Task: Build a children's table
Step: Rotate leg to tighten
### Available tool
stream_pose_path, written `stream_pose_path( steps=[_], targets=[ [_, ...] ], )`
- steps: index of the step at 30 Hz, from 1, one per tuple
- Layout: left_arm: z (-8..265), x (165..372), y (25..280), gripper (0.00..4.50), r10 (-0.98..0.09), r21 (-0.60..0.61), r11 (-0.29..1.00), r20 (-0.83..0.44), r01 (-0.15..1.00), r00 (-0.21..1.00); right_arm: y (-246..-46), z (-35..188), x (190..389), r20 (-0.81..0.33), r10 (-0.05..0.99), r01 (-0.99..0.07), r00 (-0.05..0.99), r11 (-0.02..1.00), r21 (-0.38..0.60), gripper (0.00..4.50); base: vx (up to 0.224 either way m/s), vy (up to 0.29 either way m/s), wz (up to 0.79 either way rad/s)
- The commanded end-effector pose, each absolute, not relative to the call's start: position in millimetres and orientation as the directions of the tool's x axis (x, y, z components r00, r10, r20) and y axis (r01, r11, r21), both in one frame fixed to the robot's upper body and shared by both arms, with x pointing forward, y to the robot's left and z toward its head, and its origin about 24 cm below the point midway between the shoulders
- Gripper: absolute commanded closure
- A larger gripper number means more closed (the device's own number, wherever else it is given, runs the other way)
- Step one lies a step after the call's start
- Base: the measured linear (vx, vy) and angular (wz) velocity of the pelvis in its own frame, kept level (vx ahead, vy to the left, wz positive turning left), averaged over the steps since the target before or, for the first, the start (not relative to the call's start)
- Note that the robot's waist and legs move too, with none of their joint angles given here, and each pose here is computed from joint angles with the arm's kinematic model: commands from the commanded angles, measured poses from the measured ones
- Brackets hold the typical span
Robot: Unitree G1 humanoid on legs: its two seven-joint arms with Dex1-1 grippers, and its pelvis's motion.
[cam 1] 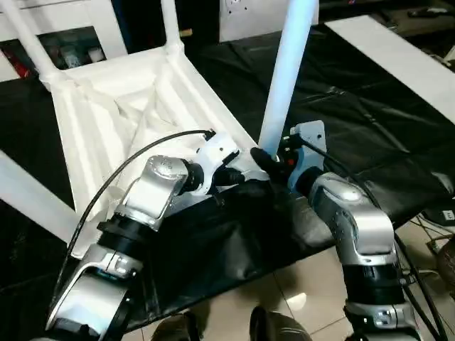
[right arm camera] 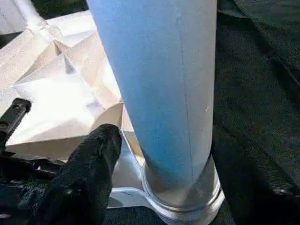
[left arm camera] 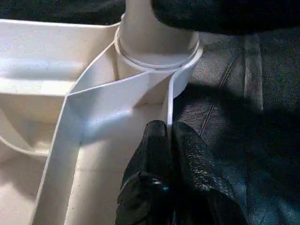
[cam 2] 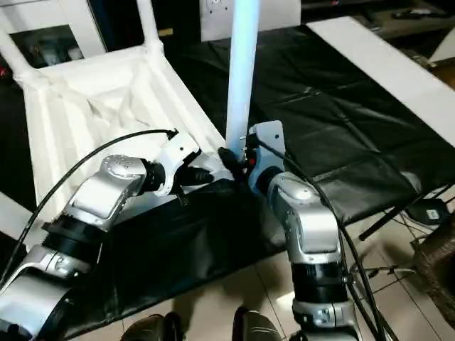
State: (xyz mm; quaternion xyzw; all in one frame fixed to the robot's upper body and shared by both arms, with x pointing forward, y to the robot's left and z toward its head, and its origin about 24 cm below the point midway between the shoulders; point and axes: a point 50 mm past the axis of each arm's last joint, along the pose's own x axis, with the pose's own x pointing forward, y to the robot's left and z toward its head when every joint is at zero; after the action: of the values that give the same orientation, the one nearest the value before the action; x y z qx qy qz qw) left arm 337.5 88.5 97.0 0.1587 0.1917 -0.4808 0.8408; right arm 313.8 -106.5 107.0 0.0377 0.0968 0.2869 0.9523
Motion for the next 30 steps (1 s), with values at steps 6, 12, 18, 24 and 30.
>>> stream_pose_path(
  steps=[6,12,18,24,30],
  targets=[
    [101,322,98,4.5,-0.842,0.11,0.268,-0.456,0.957,0.288,-124.4,113,298.8,-0.121,0.806,-0.811,0.579,0.585,0.016,0.41,0.0,0.0,0.0],
    [96,312,114,4.5,-0.832,0.114,0.079,-0.539,0.99,0.128,-143.0,111,291.7,-0.181,0.894,-0.912,0.409,0.409,-0.042,0.06,0.0,0.0,0.0],
    [95,299,120,4.5,-0.814,0.076,-0.116,-0.578,0.99,-0.051,-146.3,109,285.6,-0.219,0.952,-0.977,0.212,0.203,-0.061,0.06,0.0,0.0,0.0],
    [94,293,120,4.5,-0.784,0.063,-0.219,-0.606,0.974,-0.137,-146.9,103,285.4,-0.24,0.969,-0.998,0.057,0.052,-0.029,0.31,0.0,0.0,0.0],
    [94,292,119,4.5,-0.772,0.069,-0.244,-0.617,0.967,-0.151,-145.1,102,286.8,-0.237,0.971,-0.999,-0.039,-0.035,0.019,0.77,0.0,0.0,0.0]
  ],
)
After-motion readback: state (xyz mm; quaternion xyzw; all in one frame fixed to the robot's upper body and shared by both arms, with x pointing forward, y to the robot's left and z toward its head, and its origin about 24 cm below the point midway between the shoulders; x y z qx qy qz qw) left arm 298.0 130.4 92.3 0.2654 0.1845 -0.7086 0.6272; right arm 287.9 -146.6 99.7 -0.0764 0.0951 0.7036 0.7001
